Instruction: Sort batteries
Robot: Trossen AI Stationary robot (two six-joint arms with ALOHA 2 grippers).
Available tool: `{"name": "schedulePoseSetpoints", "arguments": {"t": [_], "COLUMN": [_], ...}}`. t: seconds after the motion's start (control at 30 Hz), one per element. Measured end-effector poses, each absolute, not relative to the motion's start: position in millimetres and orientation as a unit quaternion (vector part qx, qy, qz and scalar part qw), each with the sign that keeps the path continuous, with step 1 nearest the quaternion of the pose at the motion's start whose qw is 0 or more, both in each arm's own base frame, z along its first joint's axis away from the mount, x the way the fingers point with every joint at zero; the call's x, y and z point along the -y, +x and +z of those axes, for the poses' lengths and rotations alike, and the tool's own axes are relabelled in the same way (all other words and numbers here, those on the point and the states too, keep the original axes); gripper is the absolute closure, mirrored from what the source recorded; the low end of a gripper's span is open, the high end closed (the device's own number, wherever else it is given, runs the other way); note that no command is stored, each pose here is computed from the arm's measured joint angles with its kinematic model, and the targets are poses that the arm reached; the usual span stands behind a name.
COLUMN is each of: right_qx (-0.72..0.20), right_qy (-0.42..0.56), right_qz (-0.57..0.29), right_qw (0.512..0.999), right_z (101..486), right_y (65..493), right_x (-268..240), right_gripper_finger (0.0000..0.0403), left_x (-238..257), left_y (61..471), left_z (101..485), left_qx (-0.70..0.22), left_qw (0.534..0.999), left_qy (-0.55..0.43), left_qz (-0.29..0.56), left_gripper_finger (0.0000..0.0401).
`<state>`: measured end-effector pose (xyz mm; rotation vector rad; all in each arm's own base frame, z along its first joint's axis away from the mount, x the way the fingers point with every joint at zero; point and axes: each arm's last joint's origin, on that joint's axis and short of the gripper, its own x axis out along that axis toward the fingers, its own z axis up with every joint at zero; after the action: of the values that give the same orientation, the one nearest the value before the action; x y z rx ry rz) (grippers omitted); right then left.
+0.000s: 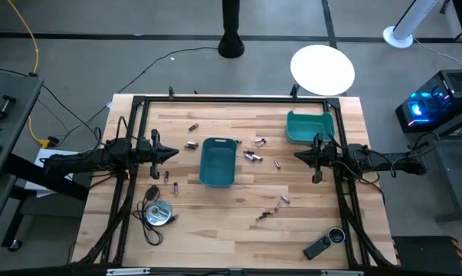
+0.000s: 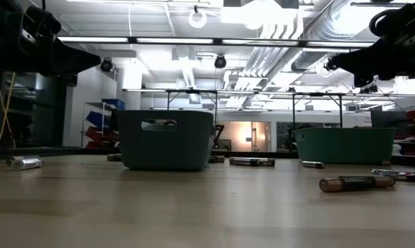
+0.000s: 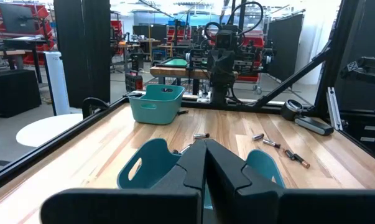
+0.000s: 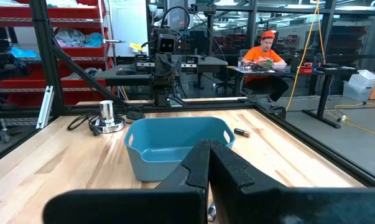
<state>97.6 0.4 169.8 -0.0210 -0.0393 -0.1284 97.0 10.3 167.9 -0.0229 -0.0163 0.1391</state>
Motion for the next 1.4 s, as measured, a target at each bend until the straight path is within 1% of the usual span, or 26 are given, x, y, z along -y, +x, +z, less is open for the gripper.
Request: {"name": "schedulePoseSetpoints", "arguments": {"t": [0.97,1.03,1.1,1.13,1.17,1.23,1.3,1.33,1.37,1.4], "right_qx": [0.02,0.024,0.068,0.119,0.187,0.339,0.462,0.501,0.519,0.521], "right_qy": [-0.01,-0.033,-0.034,-0.009,0.035,0.125,0.211,0.228,0.229,0.224], "right_qz": [-0.064,-0.078,-0.113,-0.112,-0.101,-0.079,-0.056,-0.05,-0.046,-0.029], "right_qw": [0.998,0.996,0.991,0.986,0.976,0.929,0.859,0.834,0.822,0.823], "right_z": [169.8,171.0,179.9,189.5,201.4,226.5,243.5,248.5,253.3,260.3], "right_y": [97.6,97.4,96.3,94.4,90.8,76.3,57.8,50.6,46.3,45.2], "right_x": [-0.4,0.5,2.8,2.9,2.7,3.9,6.3,7.1,7.4,6.6], "right_gripper_finger": [0.0402,0.0402,0.0402,0.0402,0.0402,0.0402,0.0402,0.0402,0.0402,0.0402], "left_x": [-10.3,-10.3,-10.3,-10.2,-10.2,-10.2,-10.2,-10.2,-10.2,-10.2], "left_y": [97.0,97.0,97.0,97.0,97.0,97.0,97.0,97.0,97.0,97.0], "left_z": [168.0,168.0,168.0,168.1,168.0,168.0,168.0,168.0,168.0,168.1], "left_qx": [0.008,0.008,0.008,0.008,0.008,0.008,0.008,0.008,0.008,0.009], "left_qw": [0.997,0.997,0.997,0.997,0.997,0.997,0.997,0.997,0.997,0.997], "left_qy": [-0.011,-0.012,-0.011,-0.012,-0.011,-0.011,-0.011,-0.011,-0.011,-0.011], "left_qz": [0.069,0.069,0.069,0.069,0.069,0.069,0.069,0.069,0.069,0.069], "left_gripper_finger": [0.04,0.04,0.04,0.04,0.04,0.04,0.04,0.04,0.04,0.04]}}
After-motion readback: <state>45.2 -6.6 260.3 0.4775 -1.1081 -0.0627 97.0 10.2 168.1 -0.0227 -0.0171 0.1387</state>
